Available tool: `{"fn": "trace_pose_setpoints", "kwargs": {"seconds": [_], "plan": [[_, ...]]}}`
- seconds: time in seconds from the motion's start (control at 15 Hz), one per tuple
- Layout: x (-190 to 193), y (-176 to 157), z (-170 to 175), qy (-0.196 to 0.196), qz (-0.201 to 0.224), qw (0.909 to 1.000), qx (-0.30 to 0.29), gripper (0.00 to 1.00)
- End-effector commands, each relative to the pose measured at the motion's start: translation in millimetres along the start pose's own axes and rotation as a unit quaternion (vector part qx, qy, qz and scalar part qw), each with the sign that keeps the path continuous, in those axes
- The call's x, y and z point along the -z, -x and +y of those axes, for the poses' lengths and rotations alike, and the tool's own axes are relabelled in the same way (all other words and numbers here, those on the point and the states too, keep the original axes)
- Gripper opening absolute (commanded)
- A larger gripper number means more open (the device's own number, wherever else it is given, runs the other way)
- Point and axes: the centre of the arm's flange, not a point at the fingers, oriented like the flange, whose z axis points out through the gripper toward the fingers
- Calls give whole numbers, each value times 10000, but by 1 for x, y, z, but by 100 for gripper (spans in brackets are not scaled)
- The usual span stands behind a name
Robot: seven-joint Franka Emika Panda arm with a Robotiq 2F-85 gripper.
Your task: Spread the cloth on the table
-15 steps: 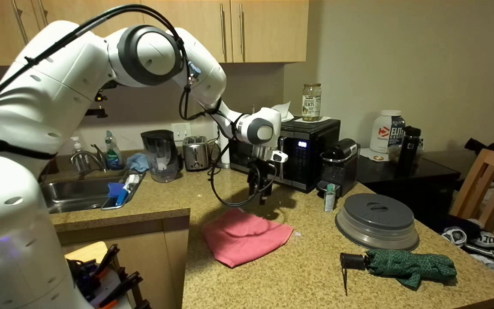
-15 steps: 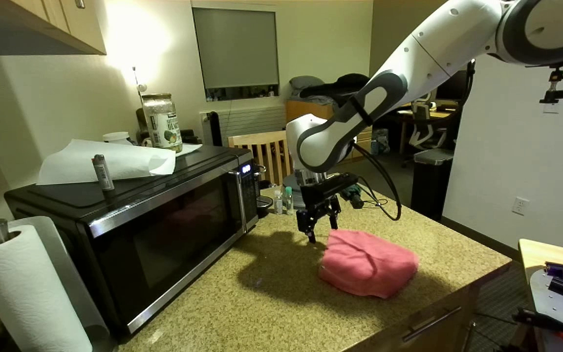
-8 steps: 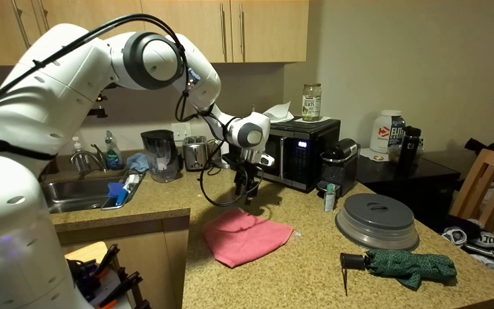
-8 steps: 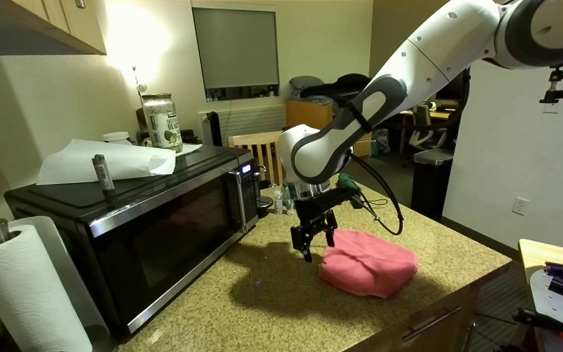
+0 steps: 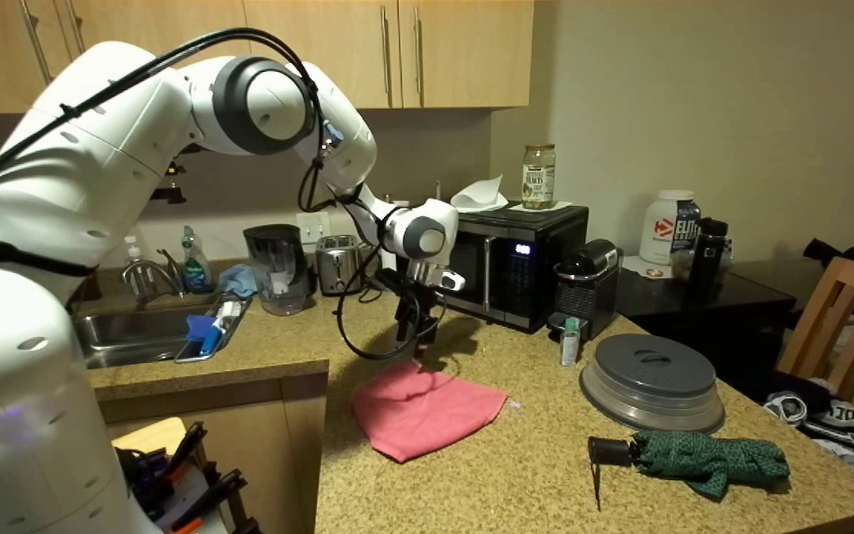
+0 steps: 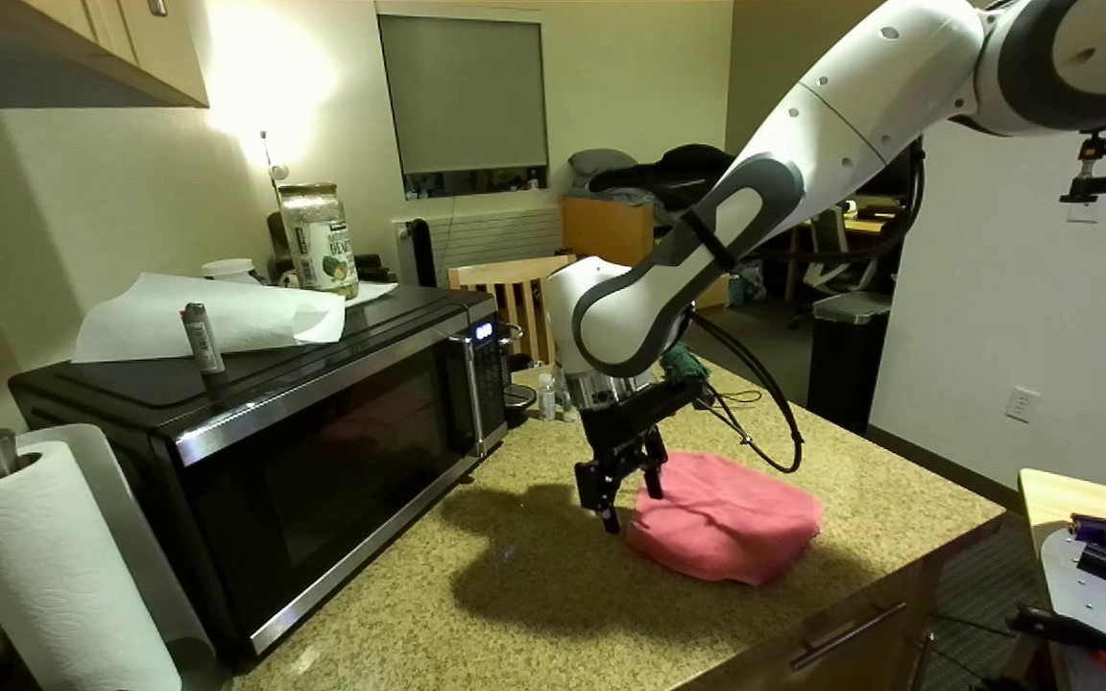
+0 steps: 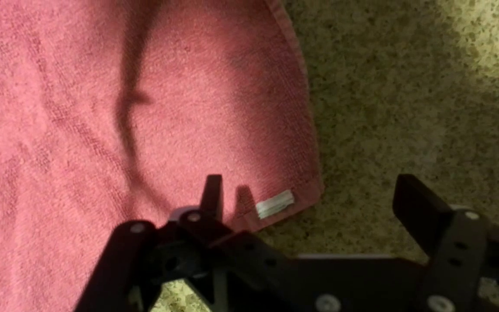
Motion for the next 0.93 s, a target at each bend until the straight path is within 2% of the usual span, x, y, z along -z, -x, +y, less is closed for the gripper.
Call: {"fn": "trace_pose_setpoints", "kwargs": {"seconds": [0.0,0.87], "plan": [[-6,13,0,-103,5,9998,143,100],[-24,11,2,13,385,9990,235,100]]}}
